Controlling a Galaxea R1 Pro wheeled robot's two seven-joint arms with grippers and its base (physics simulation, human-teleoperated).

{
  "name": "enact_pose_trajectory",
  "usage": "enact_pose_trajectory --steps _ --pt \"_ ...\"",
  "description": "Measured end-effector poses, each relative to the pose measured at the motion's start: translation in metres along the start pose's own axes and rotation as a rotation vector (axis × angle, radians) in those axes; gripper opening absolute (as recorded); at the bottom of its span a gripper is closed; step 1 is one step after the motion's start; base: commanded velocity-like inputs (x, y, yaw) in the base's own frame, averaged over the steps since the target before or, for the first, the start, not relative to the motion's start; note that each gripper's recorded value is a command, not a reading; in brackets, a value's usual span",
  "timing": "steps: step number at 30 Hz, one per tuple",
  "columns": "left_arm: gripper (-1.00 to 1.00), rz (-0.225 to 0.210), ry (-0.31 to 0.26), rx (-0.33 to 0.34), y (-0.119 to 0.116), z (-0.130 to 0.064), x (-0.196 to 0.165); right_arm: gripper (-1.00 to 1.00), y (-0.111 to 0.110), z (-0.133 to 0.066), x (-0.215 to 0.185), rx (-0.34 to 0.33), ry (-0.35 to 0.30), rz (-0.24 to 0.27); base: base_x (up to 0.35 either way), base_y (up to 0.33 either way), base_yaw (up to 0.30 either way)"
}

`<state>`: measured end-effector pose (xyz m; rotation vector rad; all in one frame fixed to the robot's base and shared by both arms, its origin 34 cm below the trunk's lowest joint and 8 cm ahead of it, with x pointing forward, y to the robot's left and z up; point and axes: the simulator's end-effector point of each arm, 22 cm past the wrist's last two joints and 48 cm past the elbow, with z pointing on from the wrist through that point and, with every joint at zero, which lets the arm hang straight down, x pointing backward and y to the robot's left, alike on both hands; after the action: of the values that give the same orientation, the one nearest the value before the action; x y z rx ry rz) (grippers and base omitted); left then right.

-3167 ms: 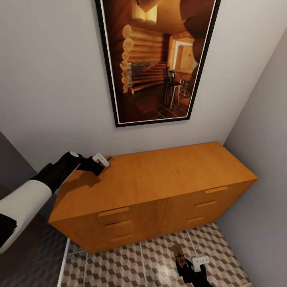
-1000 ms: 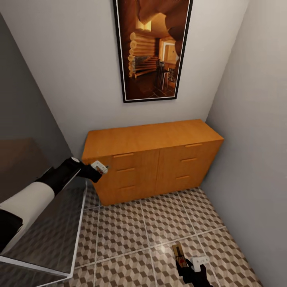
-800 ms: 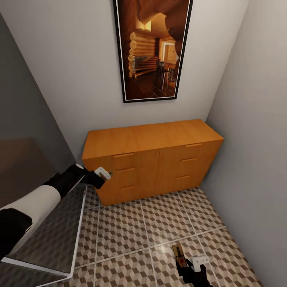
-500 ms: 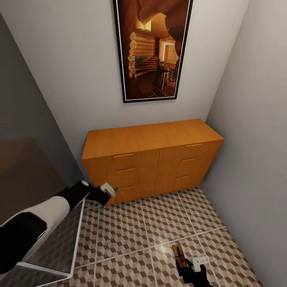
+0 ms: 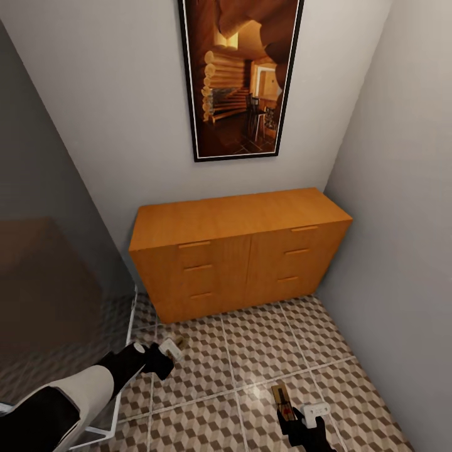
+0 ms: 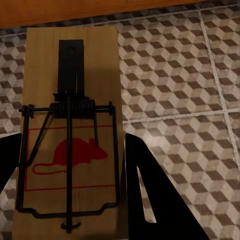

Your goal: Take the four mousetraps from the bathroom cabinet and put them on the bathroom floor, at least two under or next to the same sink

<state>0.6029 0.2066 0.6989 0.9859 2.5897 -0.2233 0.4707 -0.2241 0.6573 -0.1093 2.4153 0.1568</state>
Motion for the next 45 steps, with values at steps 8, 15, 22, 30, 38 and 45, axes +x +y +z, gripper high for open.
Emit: enact_pose_trajectory --steps 8,15,22,30,38,45 --pt "-1.00 -0.059 0.041 -0.068 -0.026 0.013 0.072 -1.00 -0.002 0.000 -0.002 0.004 -0.006 -0.003 0.000 0.000 0.000" --pt "-1.00 -0.160 -0.172 -0.167 -0.018 0.006 0.081 -1.00 -0.006 0.000 -0.005 0.009 -0.017 -0.009 0.000 0.000 0.000" --pt "-1.00 -0.220 -0.315 -0.280 -0.013 -0.013 0.104 -1.00 -0.025 0.000 -0.010 0.091 -0.029 -0.006 0.000 0.000 0.000" --pt "-1.00 -0.313 -0.424 -0.537 -0.002 -0.047 0.141 -1.00 -0.034 0.002 -0.038 0.138 -0.125 -0.011 0.000 0.000 0.000" --pt "-1.00 -0.330 -0.403 -0.533 -0.027 -0.048 0.164 -1.00 -0.035 0.000 -0.049 0.140 -0.173 -0.016 0.000 0.000 0.000" --pt "-1.00 -0.338 -0.394 -0.523 -0.036 -0.046 0.167 -1.00 -0.035 0.000 -0.049 0.141 -0.173 -0.017 0.000 0.000 0.000"
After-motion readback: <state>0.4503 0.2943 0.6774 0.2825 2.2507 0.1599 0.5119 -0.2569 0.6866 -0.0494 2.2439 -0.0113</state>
